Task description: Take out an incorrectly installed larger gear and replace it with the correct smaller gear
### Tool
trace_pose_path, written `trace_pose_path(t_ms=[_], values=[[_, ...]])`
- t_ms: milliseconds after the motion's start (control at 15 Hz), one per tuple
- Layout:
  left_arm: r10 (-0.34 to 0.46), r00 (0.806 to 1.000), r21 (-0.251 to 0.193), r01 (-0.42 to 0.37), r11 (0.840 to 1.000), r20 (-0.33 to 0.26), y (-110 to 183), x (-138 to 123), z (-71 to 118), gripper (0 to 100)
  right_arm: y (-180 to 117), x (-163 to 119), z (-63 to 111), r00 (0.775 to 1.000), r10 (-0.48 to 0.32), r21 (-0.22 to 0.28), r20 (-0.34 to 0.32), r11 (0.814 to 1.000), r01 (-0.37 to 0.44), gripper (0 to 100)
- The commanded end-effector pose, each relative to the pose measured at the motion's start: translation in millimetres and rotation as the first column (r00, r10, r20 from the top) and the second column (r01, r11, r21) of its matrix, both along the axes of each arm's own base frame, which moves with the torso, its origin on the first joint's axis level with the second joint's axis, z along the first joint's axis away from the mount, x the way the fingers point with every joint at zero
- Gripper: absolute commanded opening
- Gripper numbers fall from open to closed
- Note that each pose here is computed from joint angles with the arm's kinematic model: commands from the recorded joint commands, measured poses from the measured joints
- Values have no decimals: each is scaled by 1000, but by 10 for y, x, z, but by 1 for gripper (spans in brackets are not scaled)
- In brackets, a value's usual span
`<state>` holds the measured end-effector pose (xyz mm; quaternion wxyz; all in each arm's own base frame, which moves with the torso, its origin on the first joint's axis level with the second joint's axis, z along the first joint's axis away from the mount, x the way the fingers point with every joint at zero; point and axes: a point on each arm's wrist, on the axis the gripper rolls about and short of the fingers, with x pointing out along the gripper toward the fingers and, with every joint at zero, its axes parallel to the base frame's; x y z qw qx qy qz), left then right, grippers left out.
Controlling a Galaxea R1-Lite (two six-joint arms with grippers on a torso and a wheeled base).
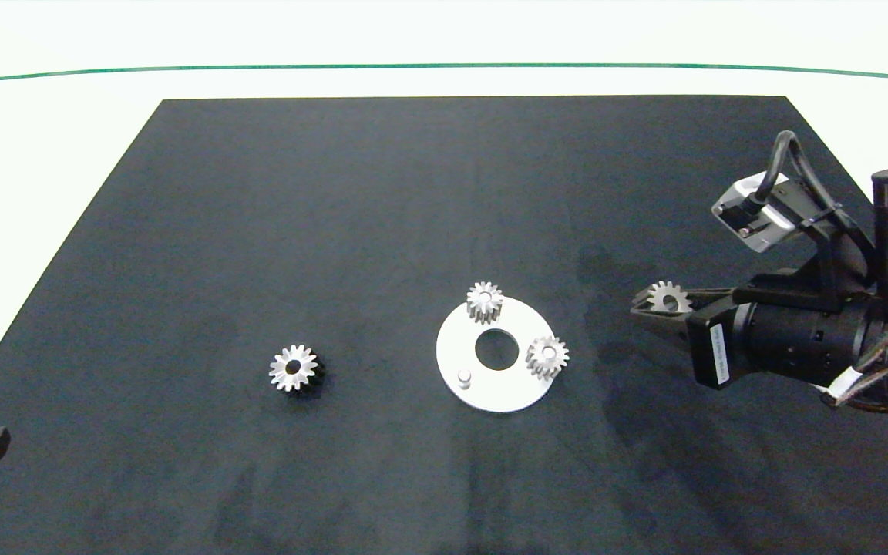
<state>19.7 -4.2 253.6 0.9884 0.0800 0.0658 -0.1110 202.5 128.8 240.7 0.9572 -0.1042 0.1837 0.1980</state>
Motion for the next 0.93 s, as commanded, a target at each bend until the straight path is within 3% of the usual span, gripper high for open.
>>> trace_pose_path(t_ms=[67,467,933], values=[[-1,1000,-1,1,1000,11,8,-33,-7,100,272,-2,-35,996,88,-11,-19,996,-88,22],[-8,1000,-2,8,1000,15,14,-64,-31,100,647,-42,-173,977,199,-50,-73,978,-202,22],[-13,999,-6,13,1000,30,21,-95,-23,100,961,61,-198,963,233,-101,-133,964,-247,22]])
